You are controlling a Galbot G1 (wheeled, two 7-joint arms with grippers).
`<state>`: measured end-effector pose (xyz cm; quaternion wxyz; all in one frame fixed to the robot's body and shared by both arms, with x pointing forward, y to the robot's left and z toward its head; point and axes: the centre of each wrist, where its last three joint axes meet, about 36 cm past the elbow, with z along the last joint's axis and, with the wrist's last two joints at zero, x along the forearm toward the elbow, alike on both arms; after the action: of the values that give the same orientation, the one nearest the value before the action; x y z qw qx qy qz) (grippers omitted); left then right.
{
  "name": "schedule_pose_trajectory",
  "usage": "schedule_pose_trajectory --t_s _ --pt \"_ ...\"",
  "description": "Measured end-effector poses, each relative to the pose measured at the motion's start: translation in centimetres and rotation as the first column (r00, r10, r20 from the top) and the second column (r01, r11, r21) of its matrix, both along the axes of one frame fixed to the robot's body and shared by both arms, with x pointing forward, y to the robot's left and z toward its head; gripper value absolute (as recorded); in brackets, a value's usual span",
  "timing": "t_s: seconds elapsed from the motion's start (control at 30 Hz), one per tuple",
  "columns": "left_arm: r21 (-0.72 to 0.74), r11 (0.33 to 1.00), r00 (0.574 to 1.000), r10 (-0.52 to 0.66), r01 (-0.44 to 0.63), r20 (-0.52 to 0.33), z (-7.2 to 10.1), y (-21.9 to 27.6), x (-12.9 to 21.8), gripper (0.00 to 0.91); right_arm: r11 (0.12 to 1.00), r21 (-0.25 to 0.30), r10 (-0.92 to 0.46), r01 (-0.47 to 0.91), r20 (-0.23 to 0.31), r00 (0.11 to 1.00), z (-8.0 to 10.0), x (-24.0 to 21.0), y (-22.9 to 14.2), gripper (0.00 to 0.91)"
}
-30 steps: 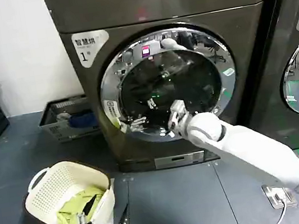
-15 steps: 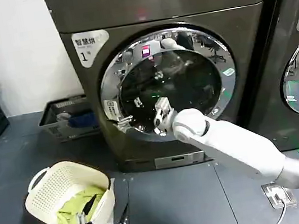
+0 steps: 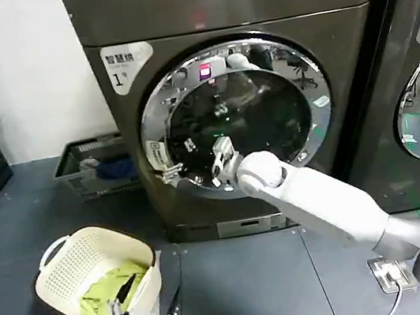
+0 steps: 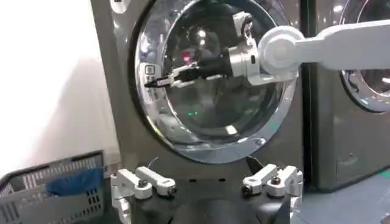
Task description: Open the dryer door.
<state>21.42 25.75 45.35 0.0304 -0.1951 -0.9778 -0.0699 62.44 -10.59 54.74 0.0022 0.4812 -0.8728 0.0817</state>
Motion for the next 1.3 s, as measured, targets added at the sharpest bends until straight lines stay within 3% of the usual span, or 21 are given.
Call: schedule_pose_trajectory --t_s 0.6,1.3 --pt "-0.002 1.0 1.0 0.002 -0.002 0.001 -0.1 0.1 0.0 0.907 0.992 -0.02 0.125 -0.125 -0.009 0.992 -0.2 -0.5 0.5 0.907" --pt "-0.085 0.996 1.0 0.001 -0.003 -0.018 0.4 1.5 1.4 0.907 0.958 0.029 0.286 -0.285 -0.03 0.958 -0.7 -6.8 -2.4 0.907"
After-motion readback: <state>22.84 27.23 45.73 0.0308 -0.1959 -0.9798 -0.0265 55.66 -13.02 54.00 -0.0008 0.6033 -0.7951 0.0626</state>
